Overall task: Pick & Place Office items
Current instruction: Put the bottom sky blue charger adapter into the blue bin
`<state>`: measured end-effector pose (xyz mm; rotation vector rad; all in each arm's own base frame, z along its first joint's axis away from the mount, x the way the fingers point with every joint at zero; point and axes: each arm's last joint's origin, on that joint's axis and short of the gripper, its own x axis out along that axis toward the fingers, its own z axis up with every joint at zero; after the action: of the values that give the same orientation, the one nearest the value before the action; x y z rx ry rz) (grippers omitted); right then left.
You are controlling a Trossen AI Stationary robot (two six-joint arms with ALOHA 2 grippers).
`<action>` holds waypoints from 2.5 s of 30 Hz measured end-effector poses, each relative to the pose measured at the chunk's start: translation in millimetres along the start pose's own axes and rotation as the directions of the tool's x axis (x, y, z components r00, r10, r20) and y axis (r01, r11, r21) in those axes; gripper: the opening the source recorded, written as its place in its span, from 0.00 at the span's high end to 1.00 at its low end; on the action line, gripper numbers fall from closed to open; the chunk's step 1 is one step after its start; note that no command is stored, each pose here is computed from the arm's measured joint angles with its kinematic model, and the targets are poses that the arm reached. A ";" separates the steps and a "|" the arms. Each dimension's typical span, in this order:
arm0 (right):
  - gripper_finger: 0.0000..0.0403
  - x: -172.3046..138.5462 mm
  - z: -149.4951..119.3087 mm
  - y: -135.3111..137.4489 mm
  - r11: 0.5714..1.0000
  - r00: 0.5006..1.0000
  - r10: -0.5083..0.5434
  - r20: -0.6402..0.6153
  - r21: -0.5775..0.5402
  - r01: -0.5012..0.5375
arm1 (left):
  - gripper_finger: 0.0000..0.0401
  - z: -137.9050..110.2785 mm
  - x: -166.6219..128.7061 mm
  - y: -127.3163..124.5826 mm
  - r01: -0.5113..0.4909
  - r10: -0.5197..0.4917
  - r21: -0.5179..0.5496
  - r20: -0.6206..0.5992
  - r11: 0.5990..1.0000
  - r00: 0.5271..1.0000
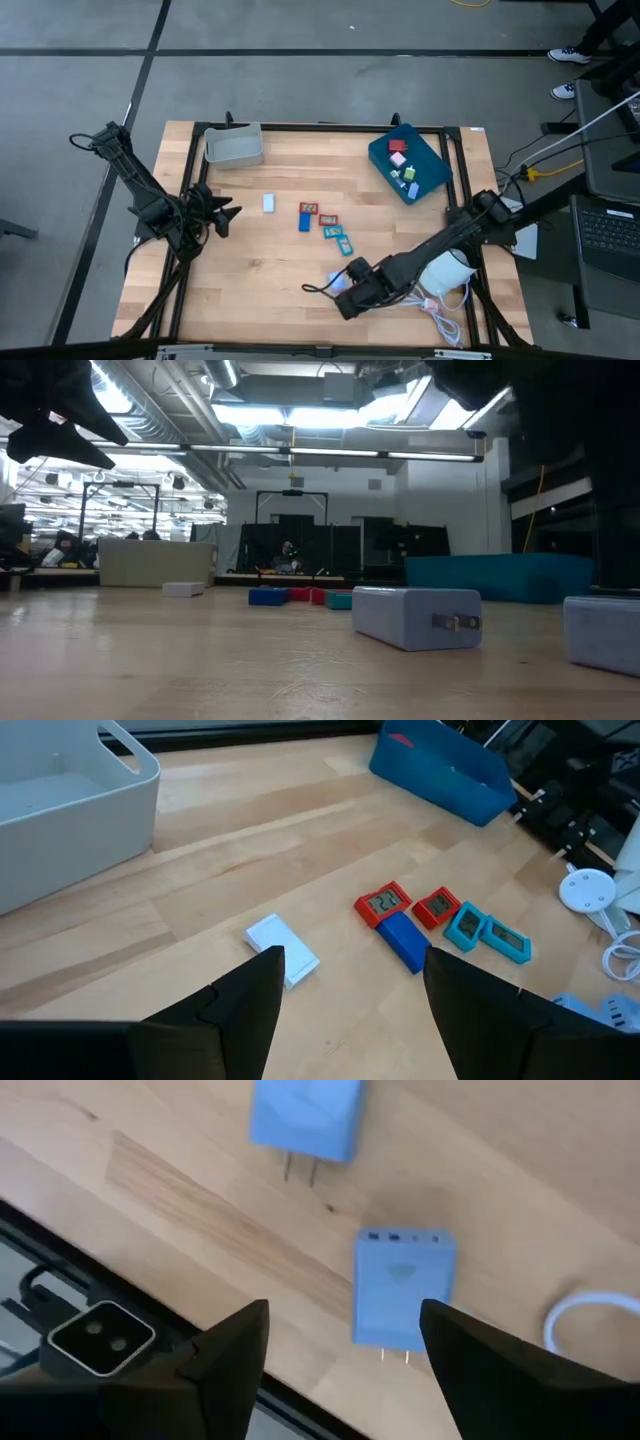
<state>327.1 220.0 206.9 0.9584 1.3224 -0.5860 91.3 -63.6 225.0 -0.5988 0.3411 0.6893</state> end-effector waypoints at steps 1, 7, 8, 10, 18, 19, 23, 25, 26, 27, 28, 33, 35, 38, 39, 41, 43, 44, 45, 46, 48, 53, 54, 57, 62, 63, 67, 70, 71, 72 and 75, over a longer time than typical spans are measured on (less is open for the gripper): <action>0.34 0.0 1.1 2.3 1.000 1.000 -0.007 0.006 -0.012 0.007 | 0.41 0.0 0.0 0.0 0.000 0.000 0.002 -0.001 1.000 1.000; 0.34 5.9 2.0 2.9 0.999 0.999 -0.035 0.011 -0.002 0.035 | 0.41 -0.5 0.0 -0.3 0.000 0.001 0.022 -0.015 1.000 1.000; 0.34 5.8 2.0 1.9 0.999 0.999 -0.046 0.010 0.000 0.046 | 0.41 -0.6 0.0 -0.2 -0.001 0.001 0.022 -0.018 1.000 1.000; 0.34 5.8 2.1 1.1 0.999 0.998 -0.054 0.011 -0.002 0.054 | 0.41 -0.7 0.0 -0.2 -0.001 0.002 0.024 -0.021 1.000 1.000; 0.34 17.8 3.9 -2.8 0.999 0.998 -0.032 -0.045 -0.004 0.032 | 0.41 -1.6 0.0 -0.1 -0.006 0.008 0.032 -0.053 0.999 0.999; 0.34 21.2 3.5 -4.0 1.000 0.998 -0.027 -0.049 -0.001 0.027 | 0.41 -2.0 -0.1 0.0 -0.007 0.010 0.039 -0.066 0.999 0.998; 0.34 33.5 2.5 -11.9 0.999 0.997 -0.034 -0.074 0.011 0.035 | 0.41 -3.2 -0.2 0.0 -0.009 0.016 0.061 -0.107 0.998 0.994; 0.34 35.9 2.2 -14.7 0.999 0.995 -0.047 -0.087 -0.002 0.047 | 0.41 -3.6 -0.5 -0.1 -0.007 0.014 0.068 -0.115 0.998 0.993; 0.34 36.1 2.0 -14.7 0.999 0.995 -0.043 -0.094 -0.010 0.043 | 0.41 -3.8 -0.8 -0.1 -0.004 0.012 0.069 -0.116 0.998 0.993; 0.33 36.5 2.0 -15.3 0.999 0.994 -0.047 -0.094 -0.012 0.046 | 0.41 -4.0 -1.2 -0.1 0.000 0.008 0.069 -0.117 0.998 0.993; 0.33 36.6 2.2 -15.6 0.999 0.994 -0.050 -0.093 -0.012 0.049 | 0.41 -4.3 -1.7 -0.2 0.004 0.005 0.071 -0.118 0.997 0.993; 0.29 36.6 2.8 -15.4 0.999 0.995 -0.048 -0.091 -0.011 0.047 | 0.41 -3.7 -3.5 0.4 0.020 -0.012 0.068 -0.118 0.997 0.993; 0.27 36.6 2.9 -15.5 0.999 0.995 -0.048 -0.089 -0.014 0.047 | 0.41 -2.8 -3.9 1.2 0.023 -0.015 0.064 -0.117 0.998 0.993; 0.26 37.7 3.4 -15.9 0.998 0.995 -0.055 -0.088 -0.021 0.053 | 0.41 -2.2 -4.0 1.8 0.023 -0.016 0.064 -0.112 0.998 0.994; 0.26 38.2 3.5 -16.4 0.998 0.995 -0.059 -0.084 -0.024 0.057 | 0.41 -1.9 -4.0 1.8 0.024 -0.017 0.064 -0.107 0.998 0.994; 0.26 43.0 4.5 -18.8 0.998 0.995 -0.064 -0.072 -0.021 0.062 | 0.41 -1.6 -4.0 1.8 0.024 -0.018 0.065 -0.098 0.998 0.995; 0.26 48.7 5.8 -24.6 0.996 0.994 -0.086 -0.068 0.001 0.087 | 0.41 -1.6 -4.0 2.0 0.023 -0.017 0.067 -0.096 0.997 0.995; 0.26 50.9 6.1 -26.2 0.996 0.994 -0.086 -0.072 0.003 0.086 | 0.41 -1.6 -4.0 2.1 0.023 -0.016 0.068 -0.097 0.997 0.995; 0.26 52.9 6.6 -27.1 0.997 0.993 -0.080 -0.084 0.004 0.080 | 0.41 -1.6 -4.0 2.1 0.023 -0.016 0.068 -0.096 0.997 0.995; 0.26 55.1 6.6 -28.5 0.997 0.993 -0.076 -0.094 0.003 0.077 | 0.41 -1.6 -4.0 2.1 0.023 -0.016 0.068 -0.096 0.997 0.995; 0.26 59.0 7.2 -31.3 0.997 0.992 -0.073 -0.105 0.005 0.074 | 0.41 -1.5 -4.0 2.1 0.023 -0.016 0.068 -0.095 0.997 0.995; 0.27 60.0 11.9 -32.0 0.997 0.991 -0.068 -0.113 0.020 0.071 | 0.41 -1.5 -4.0 2.2 0.023 -0.016 0.069 -0.094 0.997 0.995; 0.28 60.0 13.1 -32.0 0.997 0.991 -0.068 -0.113 0.023 0.071 | 0.41 -1.5 -4.0 2.2 0.023 -0.016 0.069 -0.094 0.997 0.995; 0.34 59.8 17.4 -32.1 0.997 0.992 -0.067 -0.111 0.020 0.070 | 0.41 -1.5 -4.0 2.2 0.022 -0.016 0.069 -0.094 0.997 0.995; 0.48 58.9 24.3 -31.9 0.998 0.993 -0.062 -0.104 -0.003 0.062 | 0.41 -1.2 -3.9 2.2 0.023 -0.017 0.062 -0.086 0.998 0.996; 0.48 58.8 26.0 -32.0 0.998 0.993 -0.062 -0.104 -0.004 0.062 | 0.41 -1.2 -3.9 2.2 0.022 -0.017 0.057 -0.084 0.998 0.996; 0.48 58.5 35.1 -32.5 0.998 0.994 -0.060 -0.097 -0.014 0.059 | 0.41 -0.8 -3.9 2.4 0.022 -0.018 0.053 -0.073 0.998 0.997; 0.48 57.9 44.9 -33.0 0.998 0.995 -0.057 -0.080 -0.009 0.056 | 0.41 -0.8 -3.9 2.4 0.022 -0.018 0.053 -0.071 0.998 0.997; 0.48 56.5 48.8 -33.1 0.999 0.996 -0.053 -0.073 -0.007 0.052 | 0.41 -0.8 -3.9 2.4 0.022 -0.018 0.053 -0.071 0.998 0.997; 0.48 55.2 52.6 -33.5 0.999 0.997 -0.051 -0.058 -0.009 0.050 | 0.41 -0.7 -3.9 2.4 0.022 -0.018 0.053 -0.071 0.998 0.997; 0.48 48.0 67.0 -34.5 0.999 0.999 -0.034 -0.011 -0.011 0.034 | 0.41 -0.7 -3.9 2.4 0.022 -0.019 0.052 -0.070 0.998 0.997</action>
<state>343.7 153.3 149.8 0.9331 1.3528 -0.5992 86.8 -64.4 225.4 -0.5762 0.4164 0.6389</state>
